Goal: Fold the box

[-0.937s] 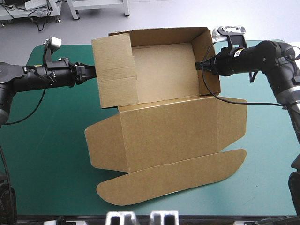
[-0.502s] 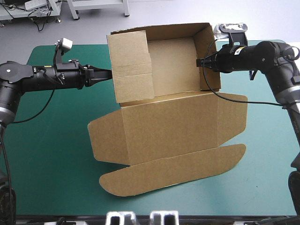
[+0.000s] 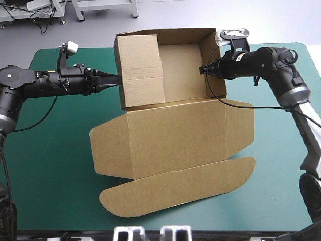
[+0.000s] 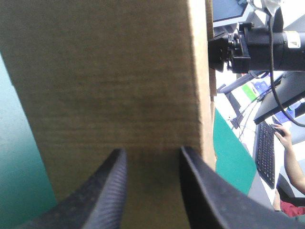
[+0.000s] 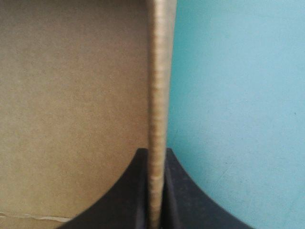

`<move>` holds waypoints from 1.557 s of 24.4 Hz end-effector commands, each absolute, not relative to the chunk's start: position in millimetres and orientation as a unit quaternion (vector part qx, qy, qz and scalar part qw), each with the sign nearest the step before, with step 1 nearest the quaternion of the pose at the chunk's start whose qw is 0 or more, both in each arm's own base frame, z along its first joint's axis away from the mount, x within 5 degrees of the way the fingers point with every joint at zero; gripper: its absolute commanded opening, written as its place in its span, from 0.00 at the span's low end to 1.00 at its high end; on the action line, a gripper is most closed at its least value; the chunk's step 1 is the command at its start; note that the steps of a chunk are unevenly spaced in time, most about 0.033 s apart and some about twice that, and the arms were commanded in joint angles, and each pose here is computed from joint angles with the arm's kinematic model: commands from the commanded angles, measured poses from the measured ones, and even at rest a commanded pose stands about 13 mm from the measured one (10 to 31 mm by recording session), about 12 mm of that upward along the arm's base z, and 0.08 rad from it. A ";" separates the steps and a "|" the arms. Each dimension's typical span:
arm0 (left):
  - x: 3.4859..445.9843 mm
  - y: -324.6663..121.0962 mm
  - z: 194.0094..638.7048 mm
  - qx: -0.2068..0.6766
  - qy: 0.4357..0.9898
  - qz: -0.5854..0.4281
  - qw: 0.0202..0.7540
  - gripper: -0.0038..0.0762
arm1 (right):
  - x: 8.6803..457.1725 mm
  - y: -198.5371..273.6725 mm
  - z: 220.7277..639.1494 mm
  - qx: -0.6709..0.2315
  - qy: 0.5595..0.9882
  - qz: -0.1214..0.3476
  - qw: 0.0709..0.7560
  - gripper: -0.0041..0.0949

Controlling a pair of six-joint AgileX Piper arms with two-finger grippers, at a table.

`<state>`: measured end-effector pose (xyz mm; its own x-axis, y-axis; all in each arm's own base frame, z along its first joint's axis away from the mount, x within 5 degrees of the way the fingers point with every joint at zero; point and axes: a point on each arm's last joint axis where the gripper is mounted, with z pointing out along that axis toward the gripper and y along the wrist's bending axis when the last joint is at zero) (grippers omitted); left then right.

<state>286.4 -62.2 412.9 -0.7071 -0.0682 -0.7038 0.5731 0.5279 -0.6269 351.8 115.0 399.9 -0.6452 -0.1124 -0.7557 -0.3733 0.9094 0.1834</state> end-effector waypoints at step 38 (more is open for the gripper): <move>292.9 -56.7 409.4 0.136 0.868 -0.257 0.403 0.04 | 283.3 170.2 453.4 -0.147 0.855 0.285 0.407 0.04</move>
